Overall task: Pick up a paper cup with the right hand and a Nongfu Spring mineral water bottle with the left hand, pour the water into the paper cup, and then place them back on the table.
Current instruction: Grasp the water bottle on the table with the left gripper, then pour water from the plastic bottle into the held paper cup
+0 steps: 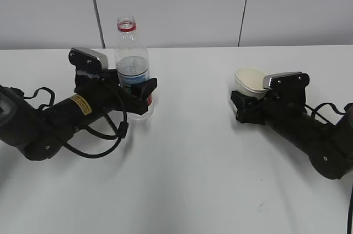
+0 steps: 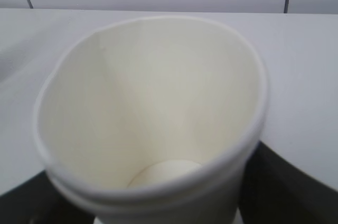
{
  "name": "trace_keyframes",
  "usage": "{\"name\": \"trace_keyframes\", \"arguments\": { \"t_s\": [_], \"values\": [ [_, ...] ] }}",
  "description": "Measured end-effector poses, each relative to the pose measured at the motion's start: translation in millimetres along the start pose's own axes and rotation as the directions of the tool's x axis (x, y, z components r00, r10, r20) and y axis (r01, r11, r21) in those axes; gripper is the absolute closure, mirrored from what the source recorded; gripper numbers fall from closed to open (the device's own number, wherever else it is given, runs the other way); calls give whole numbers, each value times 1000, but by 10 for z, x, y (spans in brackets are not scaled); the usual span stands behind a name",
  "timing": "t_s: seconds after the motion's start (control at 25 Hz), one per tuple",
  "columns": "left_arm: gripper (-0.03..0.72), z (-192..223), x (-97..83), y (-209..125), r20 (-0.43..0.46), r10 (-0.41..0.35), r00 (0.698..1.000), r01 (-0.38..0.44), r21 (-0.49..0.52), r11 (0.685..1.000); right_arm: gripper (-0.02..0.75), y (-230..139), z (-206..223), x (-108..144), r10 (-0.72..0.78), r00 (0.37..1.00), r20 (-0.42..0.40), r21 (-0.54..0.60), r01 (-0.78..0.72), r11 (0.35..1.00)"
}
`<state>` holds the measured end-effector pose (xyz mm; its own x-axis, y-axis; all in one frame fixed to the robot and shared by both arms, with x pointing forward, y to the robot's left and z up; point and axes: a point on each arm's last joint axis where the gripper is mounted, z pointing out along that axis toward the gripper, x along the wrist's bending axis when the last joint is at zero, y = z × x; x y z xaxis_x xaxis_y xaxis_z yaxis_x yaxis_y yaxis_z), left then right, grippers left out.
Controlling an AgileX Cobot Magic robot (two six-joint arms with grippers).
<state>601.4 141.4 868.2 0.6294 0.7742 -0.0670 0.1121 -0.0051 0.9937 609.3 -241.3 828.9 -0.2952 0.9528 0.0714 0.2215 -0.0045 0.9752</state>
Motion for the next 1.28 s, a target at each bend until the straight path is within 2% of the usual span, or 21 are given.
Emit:
{"name": "trace_keyframes", "arguments": {
  "t_s": [0.12, 0.32, 0.72, 1.0, 1.28],
  "values": [
    [241, 0, -2, -9, 2, -1, 1000, 1, -1, 1000, 220, 0, 0, 0, 0, 1000, 0, 0, 0, 1000],
    [279, 2, -1, -10, 2, -1, 1000, 1, -1, 1000, 220, -8, 0, 19, -9, 1000, -21, 4, 9, 1000],
    [282, 2, -3, -3, 4, 8, 1000, -8, -2, 1000, 220, -37, -47, 269, -51, 953, -299, 30, 62, 998],
    [282, -14, -4, 186, -1, 177, 984, -177, 55, 983, 220, 84, -113, 397, -54, 898, -437, 67, 92, 993],
    [282, -62, 5, 406, 0, 351, 936, -348, 134, 928, 221, 242, -159, 594, -61, 853, -519, 80, 120, 990]
  ]
}}
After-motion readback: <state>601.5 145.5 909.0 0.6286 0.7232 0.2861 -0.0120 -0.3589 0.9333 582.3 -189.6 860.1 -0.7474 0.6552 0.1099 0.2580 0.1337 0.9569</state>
